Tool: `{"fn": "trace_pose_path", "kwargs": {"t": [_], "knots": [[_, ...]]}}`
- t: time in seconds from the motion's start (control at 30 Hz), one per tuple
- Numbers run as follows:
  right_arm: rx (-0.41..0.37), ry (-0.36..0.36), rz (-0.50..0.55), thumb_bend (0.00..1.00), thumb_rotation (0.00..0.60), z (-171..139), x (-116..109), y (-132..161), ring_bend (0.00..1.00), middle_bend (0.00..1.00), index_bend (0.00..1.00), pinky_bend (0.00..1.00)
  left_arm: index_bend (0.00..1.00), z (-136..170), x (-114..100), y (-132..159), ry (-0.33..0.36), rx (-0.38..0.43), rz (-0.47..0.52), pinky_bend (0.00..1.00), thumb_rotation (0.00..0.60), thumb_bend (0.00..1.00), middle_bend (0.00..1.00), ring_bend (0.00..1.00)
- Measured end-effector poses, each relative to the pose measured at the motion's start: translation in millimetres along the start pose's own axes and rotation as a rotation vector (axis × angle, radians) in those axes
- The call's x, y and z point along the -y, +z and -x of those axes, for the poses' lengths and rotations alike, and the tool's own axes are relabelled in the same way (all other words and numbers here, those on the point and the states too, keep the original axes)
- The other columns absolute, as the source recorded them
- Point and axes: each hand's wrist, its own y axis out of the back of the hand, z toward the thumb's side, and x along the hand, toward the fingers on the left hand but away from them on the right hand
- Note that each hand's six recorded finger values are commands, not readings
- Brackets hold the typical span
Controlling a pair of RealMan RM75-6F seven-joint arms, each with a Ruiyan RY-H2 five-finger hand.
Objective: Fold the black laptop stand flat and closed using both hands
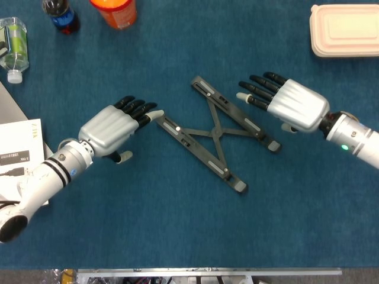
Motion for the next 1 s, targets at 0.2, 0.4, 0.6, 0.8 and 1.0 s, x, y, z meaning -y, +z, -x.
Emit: {"fn": "trace_pose_path", "kwargs": {"t": [0.2, 0.4, 0.6, 0.8, 1.0], "knots": [[-0.008, 0.004, -0.027, 0.0, 0.6, 4.6, 8.6, -1.1, 0.0, 0.02, 0.0, 0.16, 0.0, 4.4, -8.7, -11.4, -0.005, -0.058, 0.193, 0.0, 0.6, 0.28, 0.0, 0.0], [-0.02, 0.017, -0.044, 0.0, 0.6, 10.3, 19.8, -1.5, 0.0, 0.01, 0.0, 0.16, 0.0, 20.2, -21.1, -26.2, 0.019, -0.101, 0.245, 0.0, 0.6, 0.28, 0.0, 0.0], [-0.038, 0.013, -0.046, 0.0, 0.6, 16.9, 29.3, 4.4, 0.0, 0.0, 0.0, 0.13, 0.0, 33.3, -24.9, -33.5, 0.028, -0.116, 0.266, 0.0, 0.6, 0.28, 0.0, 0.0], [-0.061, 0.013, -0.046, 0.0, 0.6, 22.3, 36.4, 12.4, 0.0, 0.0, 0.0, 0.1, 0.0, 42.4, -24.9, -37.0, 0.027, -0.117, 0.277, 0.0, 0.6, 0.28, 0.0, 0.0], [-0.087, -0.007, -0.034, 0.0, 0.6, 28.7, 38.9, 23.5, 0.0, 0.0, 0.0, 0.08, 0.0, 49.8, -24.5, -42.1, 0.032, -0.122, 0.286, 0.0, 0.6, 0.28, 0.0, 0.0]]}}
